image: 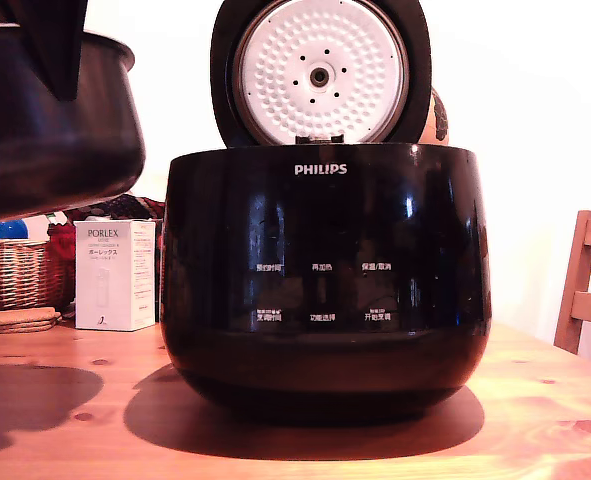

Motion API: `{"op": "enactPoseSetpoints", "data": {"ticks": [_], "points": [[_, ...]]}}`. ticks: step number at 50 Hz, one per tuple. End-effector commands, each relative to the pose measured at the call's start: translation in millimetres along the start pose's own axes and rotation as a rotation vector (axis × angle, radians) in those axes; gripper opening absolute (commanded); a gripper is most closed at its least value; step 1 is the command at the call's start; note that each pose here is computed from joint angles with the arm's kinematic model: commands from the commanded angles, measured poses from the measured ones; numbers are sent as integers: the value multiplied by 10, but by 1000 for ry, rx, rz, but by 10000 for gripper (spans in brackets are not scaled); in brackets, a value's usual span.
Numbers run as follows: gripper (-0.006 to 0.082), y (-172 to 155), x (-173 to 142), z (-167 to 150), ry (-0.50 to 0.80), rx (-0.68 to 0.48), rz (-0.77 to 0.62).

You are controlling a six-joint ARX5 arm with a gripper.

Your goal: Place the pot you are holding inside the rice cooker

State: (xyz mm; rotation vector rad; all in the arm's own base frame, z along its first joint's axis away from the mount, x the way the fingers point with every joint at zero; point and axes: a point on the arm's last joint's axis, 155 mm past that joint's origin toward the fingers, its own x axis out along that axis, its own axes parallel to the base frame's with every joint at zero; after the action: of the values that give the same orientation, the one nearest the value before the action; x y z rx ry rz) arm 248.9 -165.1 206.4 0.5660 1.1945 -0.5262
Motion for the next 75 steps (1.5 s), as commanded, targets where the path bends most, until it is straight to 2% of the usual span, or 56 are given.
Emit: {"op": "enactPoseSetpoints", "data": {"ticks": [1, 17, 30, 44, 60, 66, 71, 72, 75], "points": [[-21, 60, -147, 100, -65, 1, 25], [-21, 138, -238, 167, -95, -5, 61], [-21, 111, -497, 402, -206, -8, 44], [-21, -262, -800, 755, -374, 62, -66], [-21, -749, -951, 1013, -492, 161, -187], [-21, -943, -967, 1113, -530, 248, -227], [-21, -1104, -907, 1126, -519, 309, -260], [-21, -1135, -884, 1126, -518, 357, -257], [-21, -1197, -818, 1121, -497, 368, -268]]}}
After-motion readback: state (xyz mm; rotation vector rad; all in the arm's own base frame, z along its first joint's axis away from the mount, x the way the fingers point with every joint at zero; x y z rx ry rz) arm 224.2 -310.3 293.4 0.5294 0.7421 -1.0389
